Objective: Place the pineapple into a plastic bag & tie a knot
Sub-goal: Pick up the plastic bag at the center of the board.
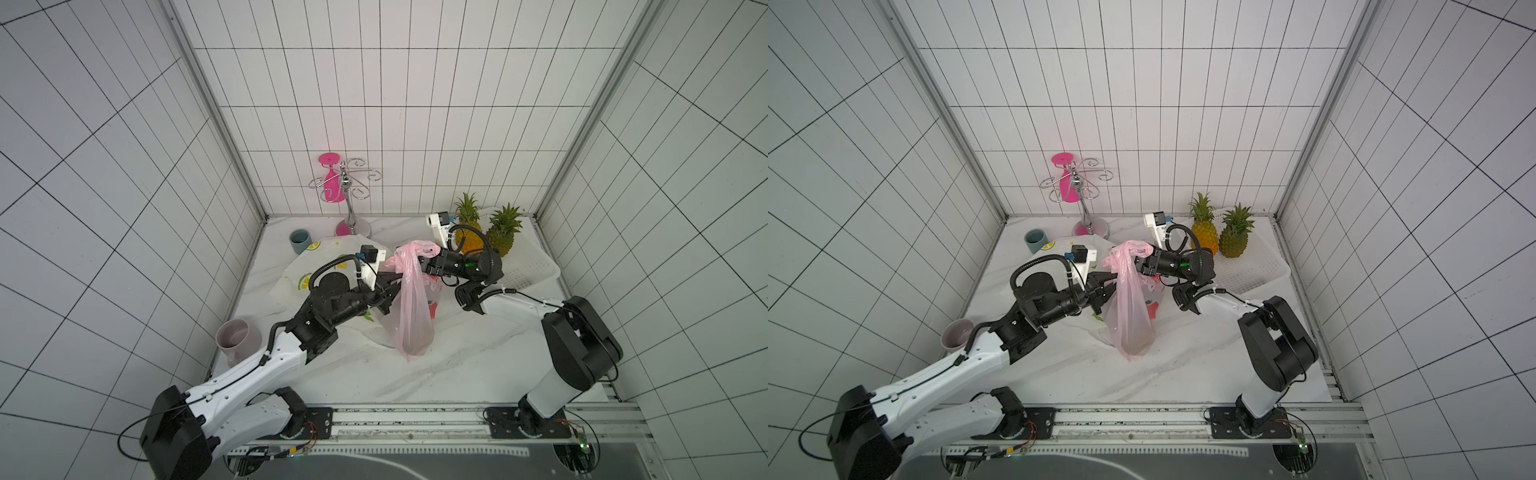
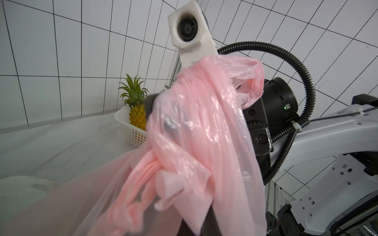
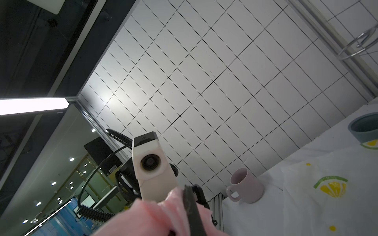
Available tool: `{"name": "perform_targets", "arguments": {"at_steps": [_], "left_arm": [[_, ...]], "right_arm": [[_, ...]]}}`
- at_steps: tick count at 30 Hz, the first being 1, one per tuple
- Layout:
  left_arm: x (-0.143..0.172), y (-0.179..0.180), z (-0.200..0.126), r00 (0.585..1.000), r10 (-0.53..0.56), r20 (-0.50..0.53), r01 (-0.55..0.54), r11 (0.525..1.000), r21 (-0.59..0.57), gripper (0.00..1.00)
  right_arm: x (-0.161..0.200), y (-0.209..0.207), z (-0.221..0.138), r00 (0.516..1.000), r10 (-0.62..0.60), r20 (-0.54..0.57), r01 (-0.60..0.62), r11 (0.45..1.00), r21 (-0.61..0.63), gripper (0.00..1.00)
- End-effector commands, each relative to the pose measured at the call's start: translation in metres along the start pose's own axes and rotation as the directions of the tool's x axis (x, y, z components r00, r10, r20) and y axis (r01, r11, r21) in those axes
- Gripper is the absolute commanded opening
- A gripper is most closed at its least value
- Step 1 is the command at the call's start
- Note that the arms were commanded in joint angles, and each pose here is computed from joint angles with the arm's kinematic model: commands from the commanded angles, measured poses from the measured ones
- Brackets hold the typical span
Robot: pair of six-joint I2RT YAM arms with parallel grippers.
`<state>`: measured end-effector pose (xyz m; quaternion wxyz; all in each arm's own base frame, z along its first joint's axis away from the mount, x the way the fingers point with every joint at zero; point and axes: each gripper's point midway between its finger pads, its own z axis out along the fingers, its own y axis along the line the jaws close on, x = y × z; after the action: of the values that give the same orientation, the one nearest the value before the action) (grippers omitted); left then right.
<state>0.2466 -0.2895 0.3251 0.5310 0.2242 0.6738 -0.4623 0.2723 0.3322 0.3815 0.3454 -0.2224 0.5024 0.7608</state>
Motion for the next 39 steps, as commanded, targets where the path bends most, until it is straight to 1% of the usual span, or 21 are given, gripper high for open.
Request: {"name": "perform_targets", "arguments": {"at_steps": [1, 3, 5, 8, 10, 13, 18, 22, 26, 29, 31, 33, 34, 36, 39], "left_arm": [[-0.021, -0.014, 0.003, 0.997, 0.044, 0.059, -0.046, 0.998, 0.039, 0.00], [-0.014, -0.007, 0.005, 0.997, 0.039, 0.063, -0.040, 0.999, 0.019, 0.00], [-0.016, 0.000, 0.002, 0.994, 0.041, 0.103, -0.039, 0.999, -0.014, 0.00], [-0.024, 0.008, 0.000, 0.986, 0.063, 0.157, -0.053, 0.997, -0.064, 0.00], [-0.025, 0.015, 0.002, 0.983, 0.084, 0.163, -0.068, 0.993, -0.100, 0.00], [-0.030, 0.020, 0.002, 0.978, 0.101, 0.180, -0.077, 0.988, -0.135, 0.00], [-0.051, 0.016, -0.009, 0.963, 0.113, 0.244, -0.076, 0.985, -0.156, 0.00], [-0.067, 0.007, -0.014, 0.954, 0.114, 0.276, -0.077, 0.987, -0.141, 0.07], [-0.093, -0.007, -0.013, 0.935, 0.127, 0.330, -0.098, 0.990, -0.104, 0.11], [-0.113, -0.019, -0.002, 0.930, 0.146, 0.337, -0.129, 0.989, -0.072, 0.20], [-0.128, -0.028, 0.006, 0.927, 0.158, 0.340, -0.151, 0.987, -0.047, 0.23], [-0.145, -0.039, 0.014, 0.922, 0.164, 0.350, -0.170, 0.985, -0.013, 0.31], [-0.150, -0.042, 0.017, 0.922, 0.163, 0.350, -0.174, 0.985, -0.003, 0.32], [-0.162, -0.051, 0.022, 0.920, 0.170, 0.354, -0.191, 0.981, 0.025, 0.38], [-0.174, -0.058, 0.023, 0.918, 0.170, 0.359, -0.197, 0.980, 0.038, 0.49]], "right_arm": [[-0.026, 0.065, 0.022, 0.980, -0.184, 0.068, 0.193, 0.967, -0.166, 0.00], [-0.021, 0.073, 0.027, 0.990, -0.132, 0.045, 0.138, 0.963, -0.231, 0.00], [-0.011, 0.078, 0.033, 0.998, -0.055, 0.014, 0.057, 0.952, -0.300, 0.00], [0.005, 0.085, 0.040, 0.999, 0.023, -0.030, -0.033, 0.925, -0.378, 0.00], [0.011, 0.088, 0.045, 0.998, 0.045, -0.046, -0.060, 0.915, -0.399, 0.00], [0.017, 0.095, 0.050, 0.997, 0.044, -0.059, -0.065, 0.907, -0.417, 0.00], [0.010, 0.106, 0.052, 0.999, 0.032, -0.037, -0.045, 0.896, -0.442, 0.00], [-0.004, 0.120, 0.056, 1.000, 0.016, -0.008, -0.018, 0.879, -0.477, 0.00], [-0.024, 0.143, 0.061, 0.999, -0.008, 0.032, 0.023, 0.846, -0.532, 0.00], [-0.043, 0.164, 0.063, 0.996, -0.030, 0.080, 0.071, 0.812, -0.580, 0.00], [-0.056, 0.177, 0.063, 0.991, -0.043, 0.125, 0.111, 0.789, -0.605, 0.00], [-0.071, 0.188, 0.061, 0.984, -0.053, 0.171, 0.150, 0.767, -0.624, 0.00], [-0.078, 0.191, 0.060, 0.980, -0.056, 0.189, 0.165, 0.759, -0.631, 0.00], [-0.095, 0.197, 0.055, 0.971, -0.050, 0.232, 0.192, 0.742, -0.642, 0.00], [-0.115, 0.205, 0.047, 0.958, -0.054, 0.281, 0.231, 0.722, -0.653, 0.00]]}}
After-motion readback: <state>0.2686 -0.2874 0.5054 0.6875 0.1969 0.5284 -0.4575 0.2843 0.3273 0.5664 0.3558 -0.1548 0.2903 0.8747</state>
